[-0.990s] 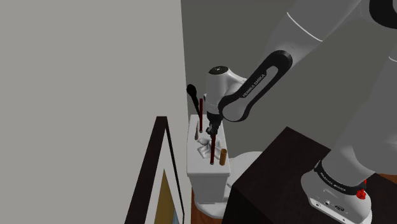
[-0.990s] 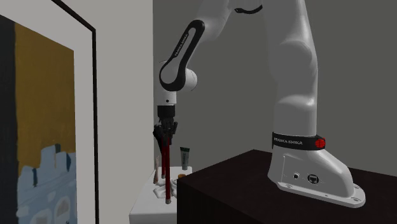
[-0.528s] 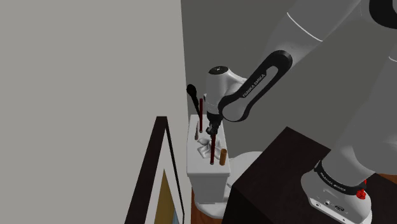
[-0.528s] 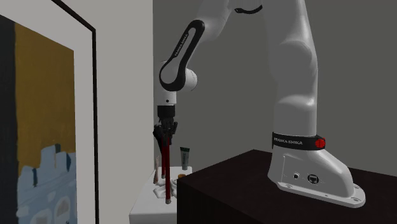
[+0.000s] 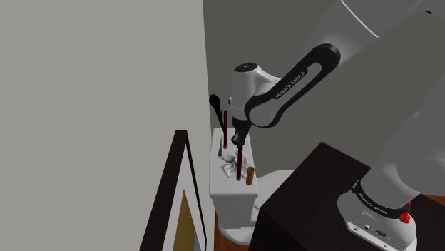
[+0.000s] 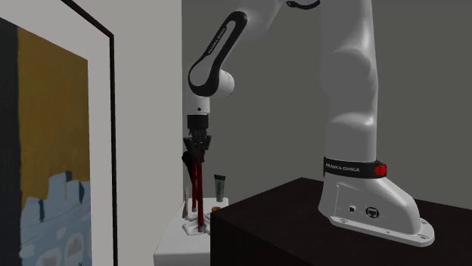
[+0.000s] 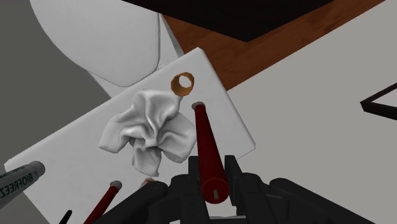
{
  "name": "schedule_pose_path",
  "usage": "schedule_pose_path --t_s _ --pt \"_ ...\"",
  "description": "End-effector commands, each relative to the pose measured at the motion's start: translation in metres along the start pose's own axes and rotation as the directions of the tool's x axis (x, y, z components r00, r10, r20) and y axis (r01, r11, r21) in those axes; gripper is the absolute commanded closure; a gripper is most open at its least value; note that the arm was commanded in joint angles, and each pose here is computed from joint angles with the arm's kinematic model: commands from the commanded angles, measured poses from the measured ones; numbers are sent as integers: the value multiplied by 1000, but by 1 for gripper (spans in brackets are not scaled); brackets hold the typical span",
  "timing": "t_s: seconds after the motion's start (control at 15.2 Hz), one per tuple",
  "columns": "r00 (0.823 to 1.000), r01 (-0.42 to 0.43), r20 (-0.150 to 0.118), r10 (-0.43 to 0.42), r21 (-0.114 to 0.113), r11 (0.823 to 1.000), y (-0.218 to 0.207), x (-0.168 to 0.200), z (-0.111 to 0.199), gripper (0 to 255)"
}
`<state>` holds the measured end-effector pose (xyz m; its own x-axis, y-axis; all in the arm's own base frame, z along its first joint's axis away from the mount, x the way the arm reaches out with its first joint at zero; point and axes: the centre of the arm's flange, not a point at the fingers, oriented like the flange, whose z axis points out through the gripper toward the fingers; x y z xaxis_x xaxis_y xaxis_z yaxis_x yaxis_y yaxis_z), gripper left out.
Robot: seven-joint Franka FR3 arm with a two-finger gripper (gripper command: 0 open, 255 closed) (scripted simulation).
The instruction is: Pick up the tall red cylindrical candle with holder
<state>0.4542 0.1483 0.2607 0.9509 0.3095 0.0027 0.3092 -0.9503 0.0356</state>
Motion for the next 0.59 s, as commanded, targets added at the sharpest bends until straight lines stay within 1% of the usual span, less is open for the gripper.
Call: schedule_pose_path --t_s 0.0,0.4,0.53 --pt "1000 0 0 0 0 1000 2 1 -10 255" --pt "1000 0 0 0 0 1000 3 1 -42 255" --pt "1000 0 0 0 0 1000 3 1 -43 255"
